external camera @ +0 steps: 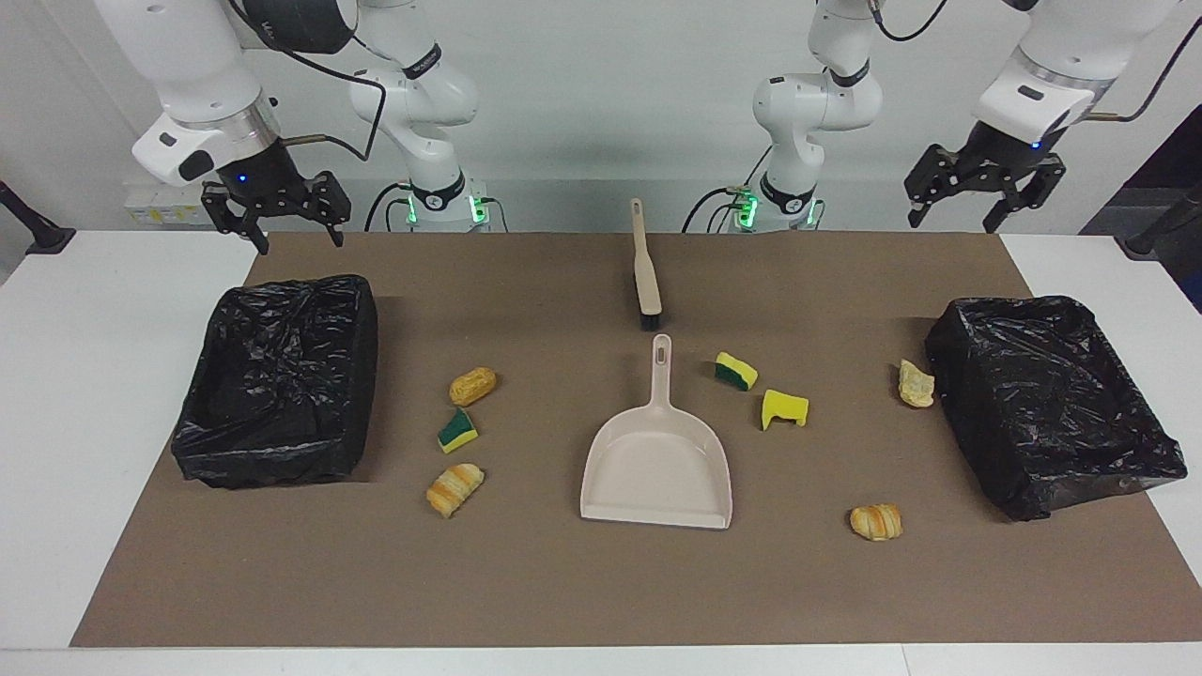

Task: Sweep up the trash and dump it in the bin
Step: 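Grasp the brush with the left gripper while the right gripper grasps the dustpan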

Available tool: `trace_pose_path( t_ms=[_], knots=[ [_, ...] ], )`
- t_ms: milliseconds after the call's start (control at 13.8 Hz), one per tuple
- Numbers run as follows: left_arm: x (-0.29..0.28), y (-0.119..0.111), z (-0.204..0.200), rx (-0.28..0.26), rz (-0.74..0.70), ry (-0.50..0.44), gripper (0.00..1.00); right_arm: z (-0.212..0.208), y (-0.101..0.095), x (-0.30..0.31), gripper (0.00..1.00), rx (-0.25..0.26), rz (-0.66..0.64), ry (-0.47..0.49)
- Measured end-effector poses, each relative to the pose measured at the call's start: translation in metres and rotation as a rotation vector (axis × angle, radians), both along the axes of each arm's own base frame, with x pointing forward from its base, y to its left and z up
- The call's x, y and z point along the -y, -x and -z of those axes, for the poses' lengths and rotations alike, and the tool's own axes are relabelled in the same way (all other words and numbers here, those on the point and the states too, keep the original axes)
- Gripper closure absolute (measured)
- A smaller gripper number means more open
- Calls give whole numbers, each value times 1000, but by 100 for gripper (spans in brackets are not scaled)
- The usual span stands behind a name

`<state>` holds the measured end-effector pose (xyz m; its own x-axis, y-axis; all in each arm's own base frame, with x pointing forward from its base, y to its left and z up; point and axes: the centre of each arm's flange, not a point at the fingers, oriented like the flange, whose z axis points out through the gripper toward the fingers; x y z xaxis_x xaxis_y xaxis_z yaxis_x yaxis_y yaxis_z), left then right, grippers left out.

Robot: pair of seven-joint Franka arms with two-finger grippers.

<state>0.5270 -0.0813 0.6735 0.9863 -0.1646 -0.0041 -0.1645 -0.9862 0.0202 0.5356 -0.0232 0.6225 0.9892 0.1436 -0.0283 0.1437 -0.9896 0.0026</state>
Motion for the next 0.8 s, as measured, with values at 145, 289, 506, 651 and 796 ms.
trace_pose_path(
  t_ms=[145,289,506,651,796],
  knots=[
    [51,20,25,-20,-20,-10,0,-1,0,-2,0,7,-5,0],
    [102,49,57,-22,-39,-19,0,2,-2,-6,0,16,7,1],
    [164,111,108,-63,-32,-50,0,22,-15,-26,0,5,-7,-1],
    [196,153,133,-82,-22,-41,0,44,-27,-45,0,-28,-5,-36],
    [217,189,158,-92,-38,-23,0,68,-39,-59,0,-67,16,-54]
  ],
)
